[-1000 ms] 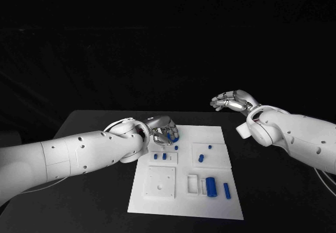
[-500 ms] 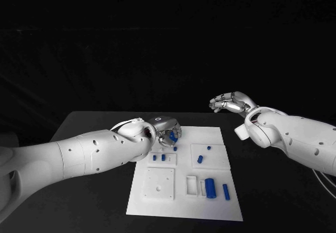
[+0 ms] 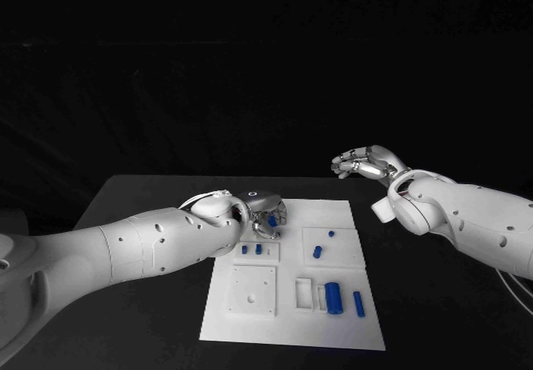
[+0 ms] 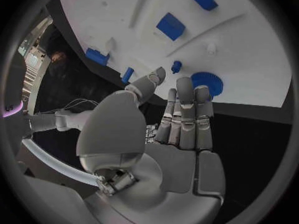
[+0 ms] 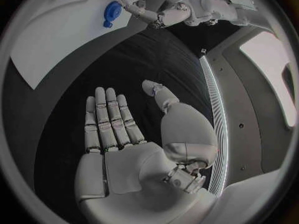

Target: Assemble the parts on the task board

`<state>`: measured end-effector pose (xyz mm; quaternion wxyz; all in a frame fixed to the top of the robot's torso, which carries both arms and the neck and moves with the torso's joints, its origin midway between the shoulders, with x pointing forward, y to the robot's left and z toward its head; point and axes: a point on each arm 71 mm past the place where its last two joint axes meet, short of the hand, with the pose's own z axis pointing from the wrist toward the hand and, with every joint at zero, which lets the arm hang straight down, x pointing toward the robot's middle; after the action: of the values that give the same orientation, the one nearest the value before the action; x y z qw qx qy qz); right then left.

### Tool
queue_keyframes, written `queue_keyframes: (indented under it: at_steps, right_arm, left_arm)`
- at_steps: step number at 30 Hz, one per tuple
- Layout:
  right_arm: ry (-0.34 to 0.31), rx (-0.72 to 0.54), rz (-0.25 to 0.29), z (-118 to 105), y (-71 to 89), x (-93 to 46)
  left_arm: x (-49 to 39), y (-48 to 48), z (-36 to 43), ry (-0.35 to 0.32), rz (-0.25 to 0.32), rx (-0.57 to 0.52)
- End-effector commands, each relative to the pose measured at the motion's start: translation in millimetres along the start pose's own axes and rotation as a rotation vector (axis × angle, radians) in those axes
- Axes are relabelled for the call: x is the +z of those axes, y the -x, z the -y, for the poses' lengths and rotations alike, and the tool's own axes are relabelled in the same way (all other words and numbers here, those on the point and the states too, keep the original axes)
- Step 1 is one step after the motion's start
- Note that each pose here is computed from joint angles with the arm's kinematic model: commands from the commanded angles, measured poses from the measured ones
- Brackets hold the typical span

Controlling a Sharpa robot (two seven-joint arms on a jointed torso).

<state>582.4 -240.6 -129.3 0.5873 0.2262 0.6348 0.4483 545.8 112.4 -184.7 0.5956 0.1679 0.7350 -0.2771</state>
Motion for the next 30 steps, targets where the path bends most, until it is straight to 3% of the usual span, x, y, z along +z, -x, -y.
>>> queue_keyframes:
  at_steps: [1, 5, 12, 20, 30]
  right_arm:
    - [0.004, 0.001, 0.002, -1, 0.4, -0.2]
    - [0.005, 0.002, 0.001, -1, 0.5, -0.8]
    - [0.006, 0.002, 0.0, -1, 0.2, -1.1]
    - [0.008, 0.004, -0.003, -2, -0.6, -1.9]
    - [0.008, 0.004, -0.003, -2, -0.3, -2.2]
  left_arm:
    - [1.4, -3.7, 2.2, -0.022, -0.043, 0.006]
    - [2.8, -5.5, -0.2, -0.011, -0.048, 0.001]
    - [6.8, -14.8, 4.5, -0.017, -0.066, 0.009]
    - [6.9, -20.2, -3.8, 0.026, -0.069, 0.016]
    - [7.0, -22.6, -7.4, 0.039, -0.071, 0.014]
